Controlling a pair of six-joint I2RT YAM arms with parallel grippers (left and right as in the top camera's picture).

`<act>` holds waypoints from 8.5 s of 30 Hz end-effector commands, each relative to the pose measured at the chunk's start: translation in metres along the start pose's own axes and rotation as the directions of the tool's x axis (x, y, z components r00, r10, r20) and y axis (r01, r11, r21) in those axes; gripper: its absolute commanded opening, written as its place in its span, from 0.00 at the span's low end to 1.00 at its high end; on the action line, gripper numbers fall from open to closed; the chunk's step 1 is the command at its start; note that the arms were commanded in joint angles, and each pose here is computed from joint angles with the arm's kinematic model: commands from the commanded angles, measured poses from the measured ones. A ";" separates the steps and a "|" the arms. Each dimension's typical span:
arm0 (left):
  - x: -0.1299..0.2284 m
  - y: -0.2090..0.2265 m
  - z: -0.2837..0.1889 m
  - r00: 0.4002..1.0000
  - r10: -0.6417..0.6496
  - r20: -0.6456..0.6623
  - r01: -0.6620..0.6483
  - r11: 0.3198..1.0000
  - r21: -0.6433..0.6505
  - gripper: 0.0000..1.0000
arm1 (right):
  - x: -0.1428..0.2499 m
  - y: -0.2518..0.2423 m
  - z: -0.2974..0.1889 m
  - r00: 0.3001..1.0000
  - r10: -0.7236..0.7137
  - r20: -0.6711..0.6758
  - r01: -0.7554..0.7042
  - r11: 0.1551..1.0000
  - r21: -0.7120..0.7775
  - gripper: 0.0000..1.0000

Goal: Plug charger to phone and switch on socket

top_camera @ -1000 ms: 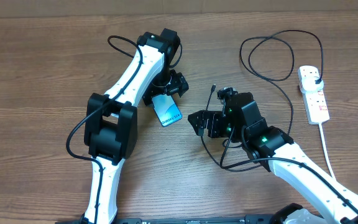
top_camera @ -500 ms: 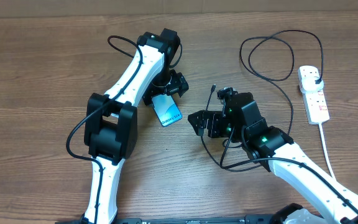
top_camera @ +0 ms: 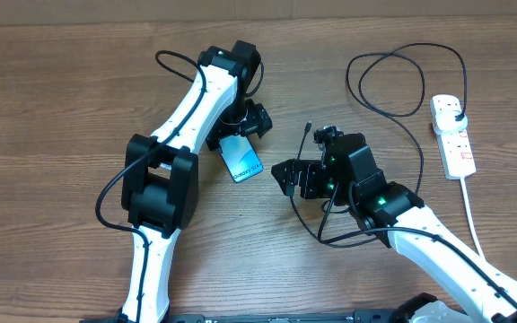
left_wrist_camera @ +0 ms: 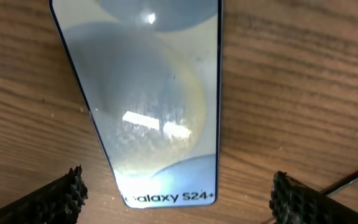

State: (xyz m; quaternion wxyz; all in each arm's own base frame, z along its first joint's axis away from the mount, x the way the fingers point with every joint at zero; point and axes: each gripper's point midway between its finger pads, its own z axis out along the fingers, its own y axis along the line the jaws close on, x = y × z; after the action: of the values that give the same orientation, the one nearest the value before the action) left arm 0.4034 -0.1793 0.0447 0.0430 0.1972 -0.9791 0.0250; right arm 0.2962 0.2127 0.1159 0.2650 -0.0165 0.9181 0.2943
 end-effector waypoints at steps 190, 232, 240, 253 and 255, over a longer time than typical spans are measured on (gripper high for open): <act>0.037 -0.068 -0.011 0.964 -0.099 -0.248 0.173 0.940 0.296 0.04 | -0.010 -0.027 0.073 0.996 0.091 -0.007 -0.091 0.994 -0.061 0.92; 0.037 -0.073 -0.017 0.962 -0.106 -0.251 0.185 0.931 0.315 1.00 | -0.042 -0.029 0.088 0.944 0.313 0.108 -0.300 0.946 -0.125 0.04; -0.007 -0.042 -0.096 0.994 -0.068 0.085 0.033 0.930 0.366 1.00 | -0.068 -0.039 0.065 0.927 0.350 0.133 -0.324 0.928 -0.184 0.04; 0.012 0.003 -0.160 0.947 -0.003 0.322 -0.108 0.939 0.327 1.00 | -0.112 -0.001 -0.033 0.918 0.322 0.233 -0.233 0.911 -0.340 0.04; 0.020 0.005 -0.158 0.941 0.006 0.338 -0.134 0.924 0.357 1.00 | -0.112 0.003 -0.042 0.917 0.319 0.239 -0.227 0.911 -0.345 0.04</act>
State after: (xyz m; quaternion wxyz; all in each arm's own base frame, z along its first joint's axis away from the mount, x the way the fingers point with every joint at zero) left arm 0.4124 -0.1739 0.2137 -0.1584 0.1910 -0.9507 0.1863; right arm 0.3797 0.1755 0.1724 0.3287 0.1378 0.8193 0.4491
